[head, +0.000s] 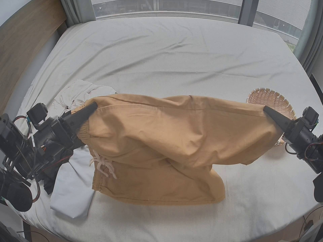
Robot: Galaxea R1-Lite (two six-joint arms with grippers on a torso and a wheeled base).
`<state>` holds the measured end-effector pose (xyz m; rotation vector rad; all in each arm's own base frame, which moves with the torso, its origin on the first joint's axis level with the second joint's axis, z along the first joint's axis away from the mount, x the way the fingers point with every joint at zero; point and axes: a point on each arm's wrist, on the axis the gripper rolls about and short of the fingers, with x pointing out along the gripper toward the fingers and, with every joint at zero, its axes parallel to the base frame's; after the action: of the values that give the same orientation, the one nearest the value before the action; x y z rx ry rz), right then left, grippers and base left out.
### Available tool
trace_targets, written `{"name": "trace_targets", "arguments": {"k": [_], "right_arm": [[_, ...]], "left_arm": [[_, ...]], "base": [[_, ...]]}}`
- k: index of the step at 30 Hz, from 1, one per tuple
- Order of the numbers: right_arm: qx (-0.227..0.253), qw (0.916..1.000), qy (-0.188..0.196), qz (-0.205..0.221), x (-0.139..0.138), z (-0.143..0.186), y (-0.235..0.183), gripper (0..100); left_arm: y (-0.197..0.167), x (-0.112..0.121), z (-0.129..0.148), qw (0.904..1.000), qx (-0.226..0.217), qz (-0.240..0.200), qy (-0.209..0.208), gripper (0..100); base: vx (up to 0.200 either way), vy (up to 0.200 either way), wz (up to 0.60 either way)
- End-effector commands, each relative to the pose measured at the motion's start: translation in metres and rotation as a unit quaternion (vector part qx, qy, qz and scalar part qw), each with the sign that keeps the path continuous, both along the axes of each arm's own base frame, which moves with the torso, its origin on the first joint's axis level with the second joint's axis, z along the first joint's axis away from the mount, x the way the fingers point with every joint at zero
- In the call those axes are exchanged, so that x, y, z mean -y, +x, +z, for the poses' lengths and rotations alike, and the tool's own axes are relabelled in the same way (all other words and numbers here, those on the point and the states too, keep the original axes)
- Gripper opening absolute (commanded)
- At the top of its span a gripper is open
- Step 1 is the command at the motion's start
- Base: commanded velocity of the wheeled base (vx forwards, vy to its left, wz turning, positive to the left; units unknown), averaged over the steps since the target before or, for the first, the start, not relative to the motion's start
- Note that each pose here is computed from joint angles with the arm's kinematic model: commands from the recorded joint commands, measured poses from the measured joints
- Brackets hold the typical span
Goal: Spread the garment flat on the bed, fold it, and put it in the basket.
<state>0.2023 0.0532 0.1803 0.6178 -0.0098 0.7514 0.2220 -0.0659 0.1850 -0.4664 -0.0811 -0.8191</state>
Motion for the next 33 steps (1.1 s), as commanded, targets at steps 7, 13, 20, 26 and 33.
{"name": "trace_targets", "arguments": {"k": [7,13,20,26,33], "right_arm": [[-0.004,0.9999,-0.014,-0.005,-0.003,-0.006,0.016,0],[0.006,0.9999,-0.013,-0.006,-0.005,-0.002,0.03,0],[0.012,0.9998,-0.012,-0.008,-0.01,-0.003,0.059,0],[0.017,0.9996,-0.011,-0.017,-0.01,0.006,0.084,0],[0.023,0.9989,-0.011,-0.04,-0.002,0.014,0.118,0]], "left_arm": [[0.0,-0.011,0.004,0.9997,0.004,0.021,-0.007,0],[0.006,-0.015,0.005,0.9993,-0.008,0.028,-0.024,0],[0.032,-0.009,0.003,0.9986,-0.01,0.042,-0.031,0],[0.062,-0.005,0.003,0.9974,-0.002,0.061,-0.039,0],[0.09,-0.003,-0.008,0.9963,-0.009,0.074,-0.041,0]], "base": [[0.0,0.0,0.0],[0.0,0.0,0.0],[0.0,0.0,0.0],[0.0,0.0,0.0],[0.0,0.0,0.0]]}}
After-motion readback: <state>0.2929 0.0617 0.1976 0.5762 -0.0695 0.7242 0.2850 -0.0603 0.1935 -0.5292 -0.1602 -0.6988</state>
